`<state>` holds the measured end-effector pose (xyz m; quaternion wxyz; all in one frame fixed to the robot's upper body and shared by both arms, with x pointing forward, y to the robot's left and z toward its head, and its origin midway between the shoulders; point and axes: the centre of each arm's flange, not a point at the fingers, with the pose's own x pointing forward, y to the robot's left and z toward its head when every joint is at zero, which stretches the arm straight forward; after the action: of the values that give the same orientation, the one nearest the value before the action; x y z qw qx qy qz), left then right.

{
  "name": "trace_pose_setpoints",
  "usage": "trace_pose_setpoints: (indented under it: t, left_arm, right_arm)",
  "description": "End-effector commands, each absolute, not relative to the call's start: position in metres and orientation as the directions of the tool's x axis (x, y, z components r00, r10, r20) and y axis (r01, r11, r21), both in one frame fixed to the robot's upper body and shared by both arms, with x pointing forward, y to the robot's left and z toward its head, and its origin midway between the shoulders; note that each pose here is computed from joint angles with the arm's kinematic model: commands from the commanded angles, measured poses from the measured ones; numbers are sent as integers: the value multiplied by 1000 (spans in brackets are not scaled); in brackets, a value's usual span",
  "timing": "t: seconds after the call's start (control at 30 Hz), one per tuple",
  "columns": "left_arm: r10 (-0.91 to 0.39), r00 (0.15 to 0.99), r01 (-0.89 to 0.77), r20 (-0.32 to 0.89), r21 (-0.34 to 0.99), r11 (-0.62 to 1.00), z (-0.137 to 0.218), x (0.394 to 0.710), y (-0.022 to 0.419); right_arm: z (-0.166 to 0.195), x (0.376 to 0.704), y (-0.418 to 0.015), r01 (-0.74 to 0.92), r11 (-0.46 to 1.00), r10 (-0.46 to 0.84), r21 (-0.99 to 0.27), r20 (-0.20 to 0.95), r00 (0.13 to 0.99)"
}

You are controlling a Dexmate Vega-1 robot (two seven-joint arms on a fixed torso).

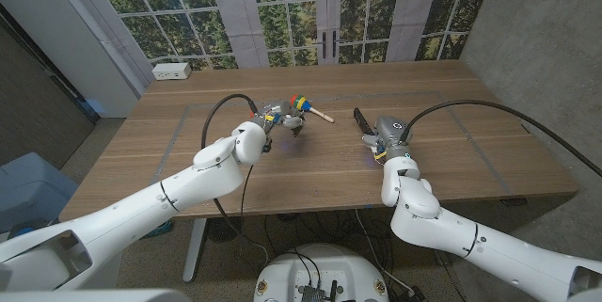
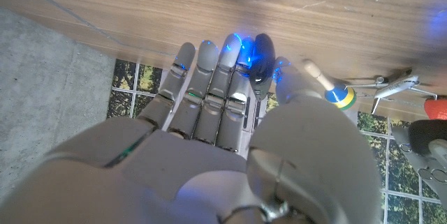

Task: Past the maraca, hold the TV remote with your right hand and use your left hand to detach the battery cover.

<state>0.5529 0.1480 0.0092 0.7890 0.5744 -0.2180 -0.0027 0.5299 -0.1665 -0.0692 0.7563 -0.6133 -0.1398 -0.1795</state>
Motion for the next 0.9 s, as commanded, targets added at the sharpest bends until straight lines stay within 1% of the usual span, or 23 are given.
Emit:
trace_pose_setpoints:
  t: [0.03,0.57,0.9]
  left_arm:
    - [-265,916,-222,301,931,288,5,558,143]
    - [-261,936,-190,236,963,189,-1,567,137]
    - [-241,952,-169,191,980,108,-3,569,131]
  right_arm:
    - [-68,536,-164,368,153,-110,-917,354,929]
    - [-69,547,-160,293,95,-150,-951,277,949]
    - [-70,548,-158,272,71,-171,-960,257,951]
